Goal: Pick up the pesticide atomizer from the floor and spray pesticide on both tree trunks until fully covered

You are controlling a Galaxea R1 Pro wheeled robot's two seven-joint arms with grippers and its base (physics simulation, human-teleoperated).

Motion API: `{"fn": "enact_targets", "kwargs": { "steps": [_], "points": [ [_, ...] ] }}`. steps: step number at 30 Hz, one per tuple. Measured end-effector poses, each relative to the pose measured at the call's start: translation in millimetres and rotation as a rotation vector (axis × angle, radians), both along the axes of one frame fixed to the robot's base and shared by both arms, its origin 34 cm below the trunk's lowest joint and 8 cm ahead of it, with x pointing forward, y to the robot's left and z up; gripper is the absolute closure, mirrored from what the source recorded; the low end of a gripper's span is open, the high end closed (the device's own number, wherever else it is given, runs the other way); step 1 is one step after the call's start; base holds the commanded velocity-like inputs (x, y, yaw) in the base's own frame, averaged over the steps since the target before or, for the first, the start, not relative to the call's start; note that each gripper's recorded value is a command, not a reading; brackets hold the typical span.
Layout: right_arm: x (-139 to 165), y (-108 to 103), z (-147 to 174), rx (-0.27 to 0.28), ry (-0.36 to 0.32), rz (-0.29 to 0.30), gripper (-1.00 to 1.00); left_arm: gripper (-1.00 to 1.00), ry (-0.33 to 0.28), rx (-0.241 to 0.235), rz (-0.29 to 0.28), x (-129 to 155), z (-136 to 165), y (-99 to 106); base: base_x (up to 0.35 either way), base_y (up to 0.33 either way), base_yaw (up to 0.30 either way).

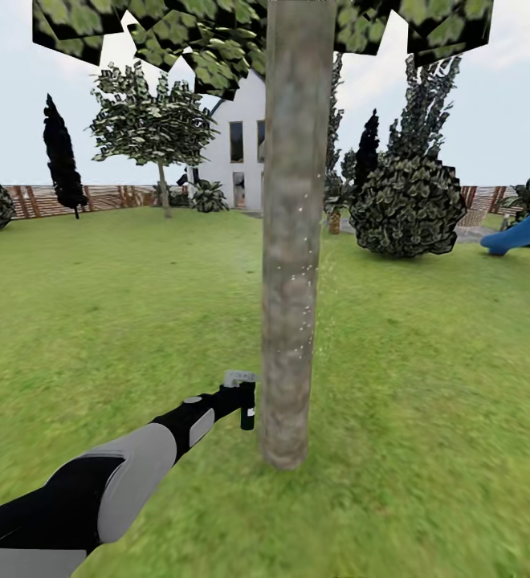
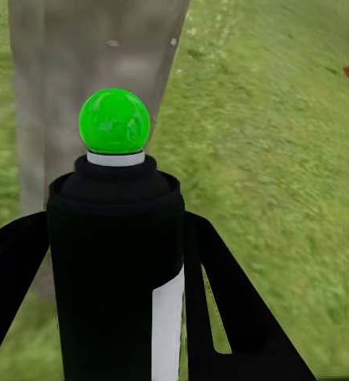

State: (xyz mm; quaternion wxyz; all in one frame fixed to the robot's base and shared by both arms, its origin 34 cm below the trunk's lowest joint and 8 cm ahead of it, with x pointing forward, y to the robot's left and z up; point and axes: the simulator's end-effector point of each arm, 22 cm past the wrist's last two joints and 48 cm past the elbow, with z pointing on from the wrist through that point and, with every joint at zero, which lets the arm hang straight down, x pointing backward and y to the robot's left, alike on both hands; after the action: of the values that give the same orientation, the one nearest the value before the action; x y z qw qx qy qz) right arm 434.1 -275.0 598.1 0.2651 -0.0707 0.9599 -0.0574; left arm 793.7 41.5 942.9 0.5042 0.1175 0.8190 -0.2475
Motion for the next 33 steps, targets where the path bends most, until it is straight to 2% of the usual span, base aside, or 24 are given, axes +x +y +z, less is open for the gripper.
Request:
{"fn": "enact_targets", "kwargs": {
  "steps": [8,15,18,19,20,23,25,27,29,31,33],
  "points": [
    [1,-1,1,-0.001,-0.004,0.0,-1.0,1.0,-0.004,-0.001,-0.001,0,3,-1,0.0,0.121,-0.274],
    [2,-3,2,-0.003,-0.006,-0.002,-1.0,1.0,-0.005,0.0,-0.001,0,3,-1,0.0,0.183,-0.077],
    [2,-20,3,-0.027,-0.008,-0.016,-1.0,1.0,0.005,0.01,0.002,1,3,2,0.0,0.006,-0.004],
    [2,-28,3,-0.038,-0.008,-0.022,-1.0,1.0,0.033,0.012,0.002,4,8,3,0.0,0.002,-0.001],
    [2,-36,4,-0.048,-0.008,-0.026,-1.0,1.0,0.057,0.014,0.003,12,23,5,0.0,0.001,-0.001],
    [1,-46,5,-0.062,-0.009,-0.031,-1.0,1.0,0.051,0.017,0.007,28,66,10,0.0,0.0,0.0],
    [1,-48,5,-0.064,-0.008,-0.032,-1.0,1.0,0.027,0.015,0.01,34,84,12,0.0,0.0,0.0],
    [1,-48,5,-0.064,-0.009,-0.032,-1.0,1.0,0.045,0.017,0.01,35,104,15,0.0,0.0,0.0],
    [1,-49,5,-0.065,-0.009,-0.032,-1.0,1.0,0.042,0.016,0.012,37,135,19,0.0,0.0,0.0],
    [1,-49,5,-0.064,-0.009,-0.033,-1.0,1.0,0.009,0.011,0.017,38,175,24,0.0,0.0,0.0],
    [1,-49,5,-0.064,-0.008,-0.033,-1.0,1.0,0.053,0.015,0.009,30,185,23,0.0,0.0,0.0]
  ]
}}
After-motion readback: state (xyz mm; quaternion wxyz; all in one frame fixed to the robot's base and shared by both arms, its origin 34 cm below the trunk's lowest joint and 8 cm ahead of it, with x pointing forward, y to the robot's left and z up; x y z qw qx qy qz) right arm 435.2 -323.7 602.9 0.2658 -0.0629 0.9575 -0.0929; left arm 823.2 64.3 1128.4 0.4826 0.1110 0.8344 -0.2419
